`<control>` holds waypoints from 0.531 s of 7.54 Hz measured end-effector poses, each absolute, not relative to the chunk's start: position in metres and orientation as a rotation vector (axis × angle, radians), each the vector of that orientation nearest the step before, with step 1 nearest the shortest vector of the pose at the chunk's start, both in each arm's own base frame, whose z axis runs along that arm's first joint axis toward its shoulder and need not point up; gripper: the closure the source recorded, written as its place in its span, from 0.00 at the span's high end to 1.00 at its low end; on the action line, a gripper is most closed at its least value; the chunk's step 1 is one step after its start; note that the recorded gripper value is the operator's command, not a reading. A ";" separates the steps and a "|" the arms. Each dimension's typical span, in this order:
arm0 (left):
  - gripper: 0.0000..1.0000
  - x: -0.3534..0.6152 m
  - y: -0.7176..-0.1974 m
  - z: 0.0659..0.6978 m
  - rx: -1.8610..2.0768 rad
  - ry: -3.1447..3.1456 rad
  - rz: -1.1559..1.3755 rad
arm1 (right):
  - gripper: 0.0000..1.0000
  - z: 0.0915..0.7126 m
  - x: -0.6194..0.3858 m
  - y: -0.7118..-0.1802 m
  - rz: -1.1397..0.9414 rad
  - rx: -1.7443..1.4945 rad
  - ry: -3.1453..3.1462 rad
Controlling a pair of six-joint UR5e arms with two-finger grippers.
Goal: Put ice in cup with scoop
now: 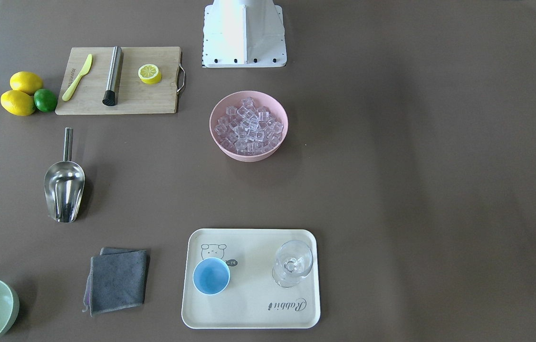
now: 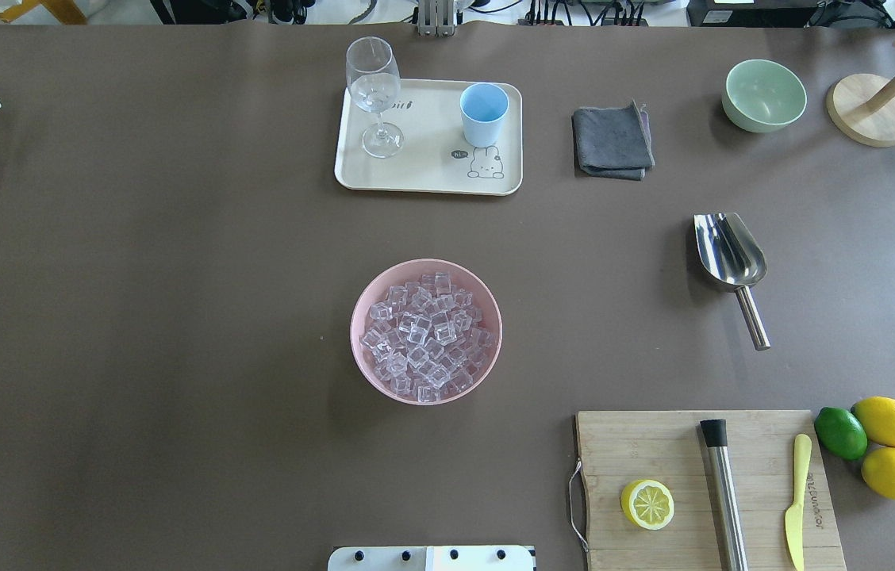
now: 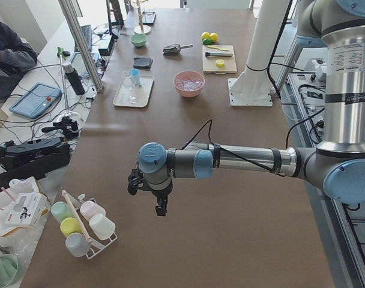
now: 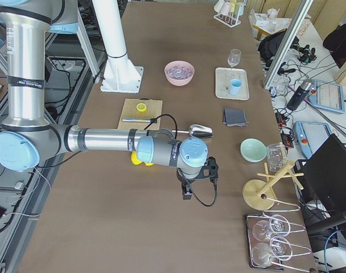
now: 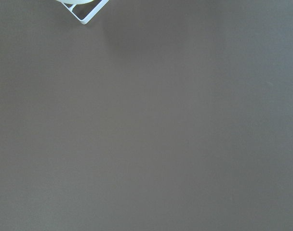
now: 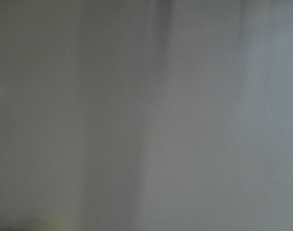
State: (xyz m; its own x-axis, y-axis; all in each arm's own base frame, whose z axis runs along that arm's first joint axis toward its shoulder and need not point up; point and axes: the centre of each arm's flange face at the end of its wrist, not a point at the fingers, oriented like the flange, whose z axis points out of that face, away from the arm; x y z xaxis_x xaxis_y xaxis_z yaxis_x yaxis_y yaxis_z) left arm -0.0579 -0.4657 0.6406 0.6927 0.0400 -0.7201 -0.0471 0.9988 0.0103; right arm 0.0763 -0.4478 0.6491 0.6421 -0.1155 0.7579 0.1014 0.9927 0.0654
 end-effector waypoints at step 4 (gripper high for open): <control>0.98 -0.050 -0.470 0.638 -0.011 0.812 0.062 | 1.00 0.636 0.055 -0.450 -0.103 -0.011 -0.862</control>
State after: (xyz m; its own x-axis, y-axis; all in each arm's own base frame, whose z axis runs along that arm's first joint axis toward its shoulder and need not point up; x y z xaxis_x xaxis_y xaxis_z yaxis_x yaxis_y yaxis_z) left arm -0.0499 -0.4703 0.6378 0.6866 0.0513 -0.7252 -0.0597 0.9981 0.0141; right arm 0.0548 -0.4505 0.6361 0.6462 -0.0862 0.7583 0.0954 0.9949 0.0318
